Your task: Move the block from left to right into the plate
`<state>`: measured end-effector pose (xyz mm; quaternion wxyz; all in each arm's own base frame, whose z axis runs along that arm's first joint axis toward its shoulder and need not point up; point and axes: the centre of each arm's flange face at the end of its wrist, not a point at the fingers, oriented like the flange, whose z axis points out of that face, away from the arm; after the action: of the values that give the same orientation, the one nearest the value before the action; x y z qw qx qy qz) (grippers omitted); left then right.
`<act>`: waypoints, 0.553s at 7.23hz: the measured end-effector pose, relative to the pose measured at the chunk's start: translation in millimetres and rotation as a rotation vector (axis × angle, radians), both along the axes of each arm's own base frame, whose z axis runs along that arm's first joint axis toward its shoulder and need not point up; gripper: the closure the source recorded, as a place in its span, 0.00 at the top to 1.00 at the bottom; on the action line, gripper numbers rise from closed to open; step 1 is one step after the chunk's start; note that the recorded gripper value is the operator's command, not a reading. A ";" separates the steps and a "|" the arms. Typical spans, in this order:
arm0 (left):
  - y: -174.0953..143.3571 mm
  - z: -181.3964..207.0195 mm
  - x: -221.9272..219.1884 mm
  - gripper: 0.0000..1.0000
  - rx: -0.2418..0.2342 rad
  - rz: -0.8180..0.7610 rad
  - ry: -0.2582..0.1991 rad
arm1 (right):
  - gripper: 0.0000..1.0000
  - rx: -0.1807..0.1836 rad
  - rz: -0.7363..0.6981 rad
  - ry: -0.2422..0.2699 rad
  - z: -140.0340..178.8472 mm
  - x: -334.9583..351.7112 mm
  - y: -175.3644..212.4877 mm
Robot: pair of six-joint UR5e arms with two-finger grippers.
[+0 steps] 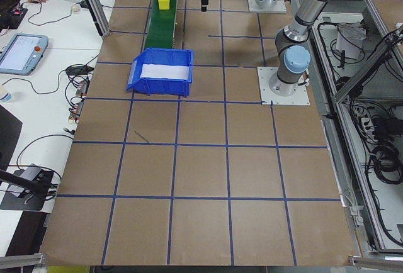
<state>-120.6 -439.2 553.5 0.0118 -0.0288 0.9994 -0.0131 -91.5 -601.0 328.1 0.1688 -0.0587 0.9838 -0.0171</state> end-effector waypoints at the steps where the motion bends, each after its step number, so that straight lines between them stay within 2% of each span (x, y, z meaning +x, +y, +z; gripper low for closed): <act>1: -1.7 -2.8 1.3 1.00 0.000 0.003 0.000 | 1.00 -0.036 0.017 -0.021 -1.0 37.4 -10.0; 3: -7.5 -12.0 8.4 1.00 0.012 0.016 -0.003 | 0.99 -0.103 0.077 -0.077 -7.4 91.6 -21.3; 4: -9.6 -18.5 10.4 1.00 0.027 0.021 -0.002 | 0.99 -0.135 0.100 -0.085 -20.9 103.4 -26.9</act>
<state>-110.2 -448.8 535.0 0.0135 -0.0389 0.9992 0.0002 11.9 -628.0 307.2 0.2068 -0.1180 0.9681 -0.0776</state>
